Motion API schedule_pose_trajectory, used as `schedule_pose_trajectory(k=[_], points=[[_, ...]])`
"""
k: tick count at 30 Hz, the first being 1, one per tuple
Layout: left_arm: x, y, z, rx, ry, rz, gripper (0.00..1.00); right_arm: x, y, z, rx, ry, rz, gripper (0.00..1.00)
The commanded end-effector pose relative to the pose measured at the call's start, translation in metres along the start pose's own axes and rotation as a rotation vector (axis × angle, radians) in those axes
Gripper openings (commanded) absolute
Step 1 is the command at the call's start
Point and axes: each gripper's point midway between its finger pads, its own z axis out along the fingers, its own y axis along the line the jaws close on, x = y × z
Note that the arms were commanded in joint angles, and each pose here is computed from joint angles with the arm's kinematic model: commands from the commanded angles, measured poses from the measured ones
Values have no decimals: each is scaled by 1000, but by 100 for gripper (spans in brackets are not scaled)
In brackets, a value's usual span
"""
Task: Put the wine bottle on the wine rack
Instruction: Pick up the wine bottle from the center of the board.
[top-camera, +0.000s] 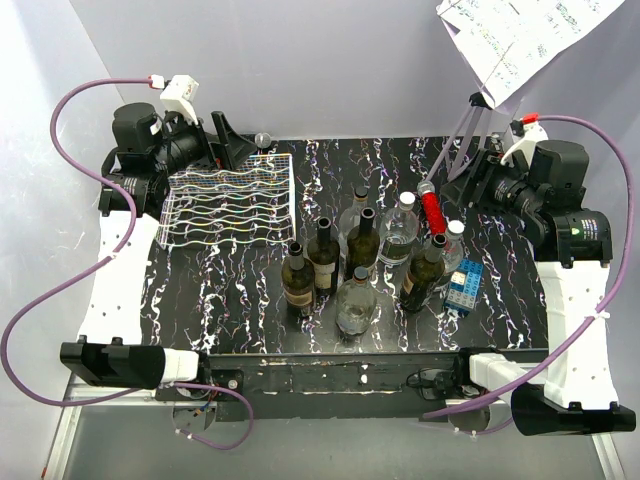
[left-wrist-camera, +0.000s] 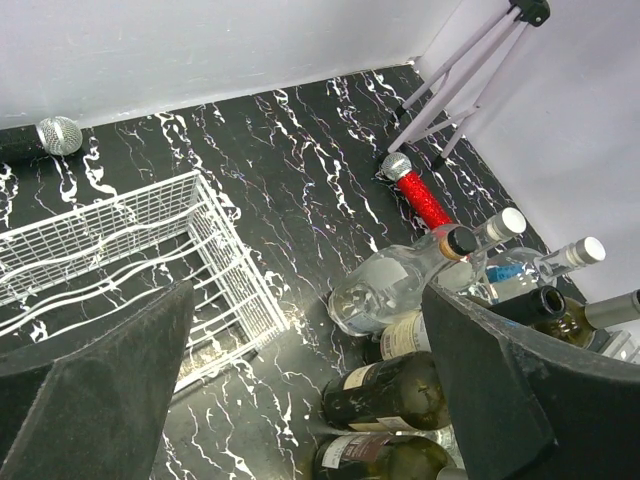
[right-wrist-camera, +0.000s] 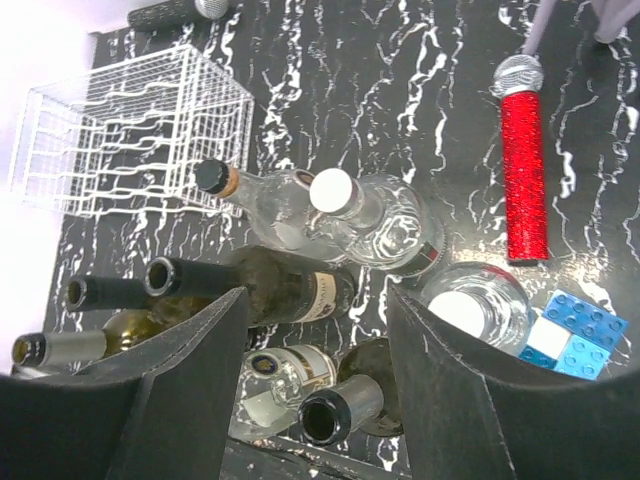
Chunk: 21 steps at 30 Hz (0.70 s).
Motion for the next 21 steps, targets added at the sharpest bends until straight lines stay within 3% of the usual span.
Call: schedule_pose_trajectory(k=[1,8,15,21], points=[[-16,-18,-14,41,-56,29,98,-17,30,-14,-144,-72,-57,65],[-45,-1,-37,-154,-150,30,98,-13,73,-37,-387,-77,-139,67],[-33,-25,-38,-17,-112,60,98,-9,103,-52,-521,-64,-193,68],[-16,-14,-40,-72,-107,10,98,3,121,-56,-613,-32,-226,68]])
